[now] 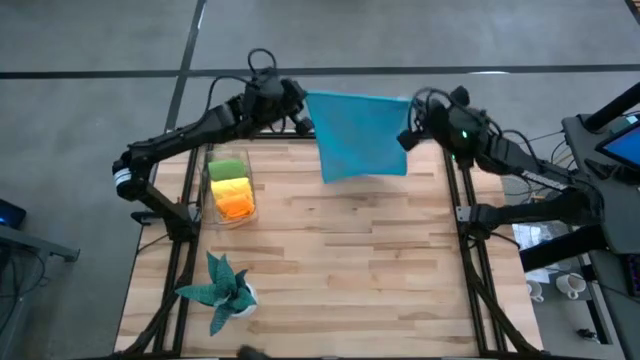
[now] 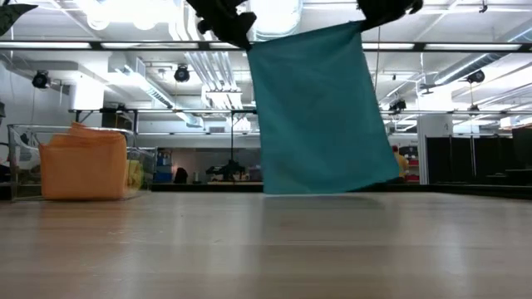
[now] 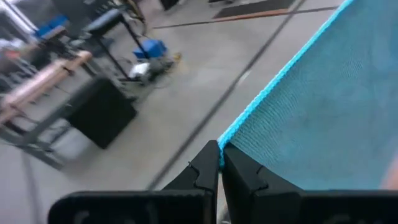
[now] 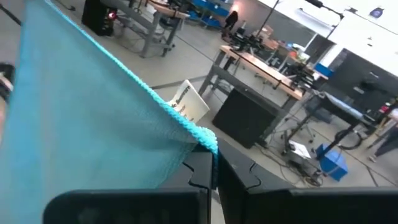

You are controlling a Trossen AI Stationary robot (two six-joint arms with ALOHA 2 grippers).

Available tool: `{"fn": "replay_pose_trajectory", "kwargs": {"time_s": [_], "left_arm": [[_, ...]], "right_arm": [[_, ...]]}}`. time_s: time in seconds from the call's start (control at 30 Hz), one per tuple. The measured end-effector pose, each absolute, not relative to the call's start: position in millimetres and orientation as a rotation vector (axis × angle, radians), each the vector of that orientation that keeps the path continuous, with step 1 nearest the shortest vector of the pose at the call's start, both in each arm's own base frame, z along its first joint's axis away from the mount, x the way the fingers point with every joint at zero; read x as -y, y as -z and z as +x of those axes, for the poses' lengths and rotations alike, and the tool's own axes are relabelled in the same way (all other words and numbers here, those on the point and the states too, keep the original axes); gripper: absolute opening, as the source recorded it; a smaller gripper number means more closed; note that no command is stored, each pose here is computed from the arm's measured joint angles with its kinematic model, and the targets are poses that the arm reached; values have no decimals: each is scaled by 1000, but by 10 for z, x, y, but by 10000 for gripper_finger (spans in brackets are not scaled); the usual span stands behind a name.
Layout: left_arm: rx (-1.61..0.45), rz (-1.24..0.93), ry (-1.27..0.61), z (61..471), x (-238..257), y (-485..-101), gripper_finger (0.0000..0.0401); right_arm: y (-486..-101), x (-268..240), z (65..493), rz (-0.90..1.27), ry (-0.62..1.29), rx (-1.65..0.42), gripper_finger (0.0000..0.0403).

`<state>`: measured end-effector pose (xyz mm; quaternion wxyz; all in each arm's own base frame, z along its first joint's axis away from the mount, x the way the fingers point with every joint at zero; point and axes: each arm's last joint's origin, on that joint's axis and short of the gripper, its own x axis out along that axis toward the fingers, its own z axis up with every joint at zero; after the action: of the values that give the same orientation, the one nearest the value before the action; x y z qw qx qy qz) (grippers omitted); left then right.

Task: Roll microfiber towels into tight, uniform cylinder then place into a basket
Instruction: Fold the blue microfiber towel

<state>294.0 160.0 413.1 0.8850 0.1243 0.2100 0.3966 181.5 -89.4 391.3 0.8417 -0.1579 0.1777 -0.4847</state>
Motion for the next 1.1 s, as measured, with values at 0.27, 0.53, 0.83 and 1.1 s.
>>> {"fn": "replay_pose_trajectory", "kwargs": {"time_s": [0.27,0.53,0.83,1.1], "left_arm": [[-419,394,-940,2700,-1954,-4357,0],[-507,409,-837,2592,-1584,-4359,0],[-614,192,-634,2713,-865,-3443,0],[-585,0,-461,2661,-126,-2467,0]], "right_arm": [[-4127,1287,1991,-363,1028,-426,8],[-3998,1068,2030,-394,878,-506,8],[-3069,468,1950,-198,676,-606,8],[-2182,-185,1799,-12,531,-682,8]]}}
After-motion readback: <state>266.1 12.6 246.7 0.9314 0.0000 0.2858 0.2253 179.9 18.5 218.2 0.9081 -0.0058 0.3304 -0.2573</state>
